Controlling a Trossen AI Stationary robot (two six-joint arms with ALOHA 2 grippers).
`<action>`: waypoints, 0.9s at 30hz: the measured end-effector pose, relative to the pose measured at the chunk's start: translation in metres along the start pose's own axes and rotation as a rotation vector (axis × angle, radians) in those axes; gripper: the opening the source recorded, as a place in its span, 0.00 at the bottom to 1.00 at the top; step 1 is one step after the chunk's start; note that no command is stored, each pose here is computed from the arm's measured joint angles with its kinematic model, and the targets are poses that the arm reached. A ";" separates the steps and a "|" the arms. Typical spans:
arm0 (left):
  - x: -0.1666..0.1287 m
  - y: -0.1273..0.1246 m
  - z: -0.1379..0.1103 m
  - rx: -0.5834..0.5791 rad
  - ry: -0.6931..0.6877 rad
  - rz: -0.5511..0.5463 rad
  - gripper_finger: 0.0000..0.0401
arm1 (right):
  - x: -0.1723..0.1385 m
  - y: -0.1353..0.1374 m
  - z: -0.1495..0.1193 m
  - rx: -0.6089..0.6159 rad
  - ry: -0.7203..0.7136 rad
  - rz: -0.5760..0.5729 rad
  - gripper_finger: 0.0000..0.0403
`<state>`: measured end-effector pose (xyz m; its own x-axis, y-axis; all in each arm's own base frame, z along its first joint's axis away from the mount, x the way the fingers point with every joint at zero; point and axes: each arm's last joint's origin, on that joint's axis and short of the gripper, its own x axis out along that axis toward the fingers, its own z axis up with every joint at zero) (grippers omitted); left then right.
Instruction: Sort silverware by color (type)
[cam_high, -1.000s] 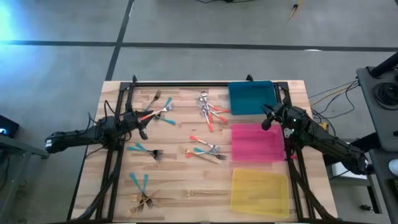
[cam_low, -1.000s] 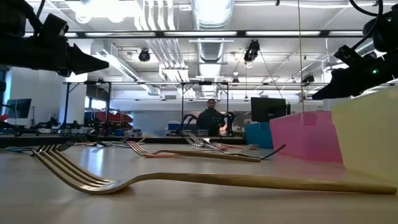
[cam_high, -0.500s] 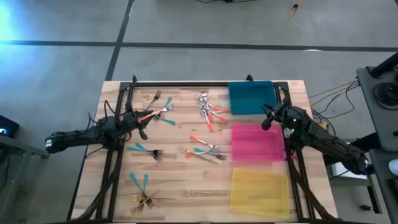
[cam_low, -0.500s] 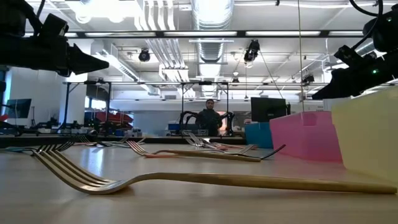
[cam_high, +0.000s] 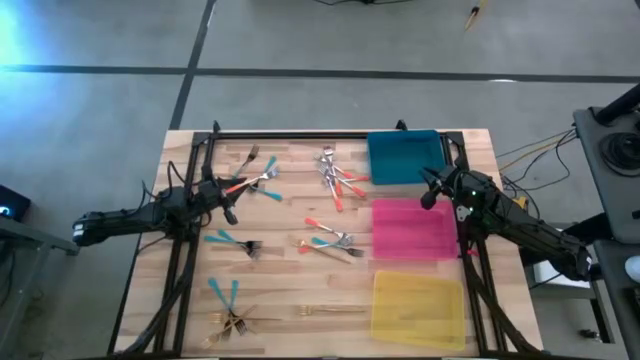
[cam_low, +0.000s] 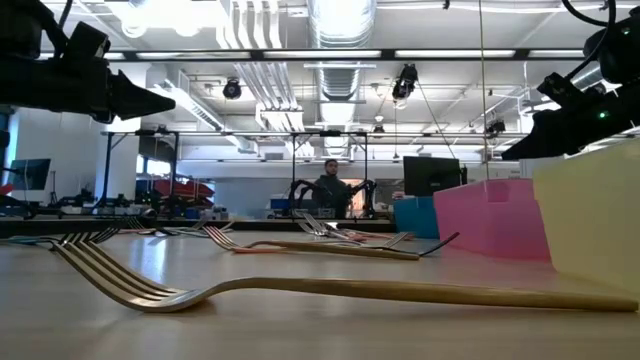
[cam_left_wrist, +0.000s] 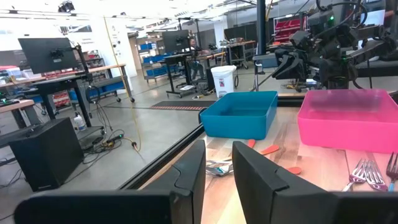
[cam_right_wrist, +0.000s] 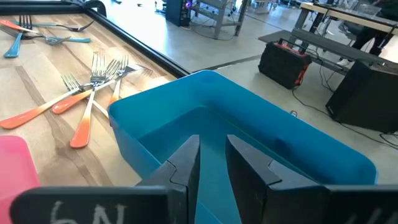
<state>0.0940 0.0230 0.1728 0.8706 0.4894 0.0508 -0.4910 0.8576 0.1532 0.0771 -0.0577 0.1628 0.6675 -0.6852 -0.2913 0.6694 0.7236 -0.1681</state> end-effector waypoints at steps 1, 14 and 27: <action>0.000 0.000 0.000 0.000 0.000 0.000 0.16 | 0.000 0.000 0.000 0.000 0.000 0.000 0.17; 0.000 0.000 0.000 0.000 0.000 0.000 0.16 | 0.000 0.000 0.000 0.000 0.000 0.000 0.17; 0.000 0.000 0.000 0.000 0.000 0.000 0.16 | 0.000 -0.004 0.004 -0.272 -0.016 -0.107 0.17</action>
<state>0.0940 0.0230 0.1728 0.8708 0.4890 0.0509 -0.4907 0.8578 0.1530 0.0757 -0.0606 0.1671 0.6040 -0.7588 -0.2439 0.6259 0.6410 -0.4443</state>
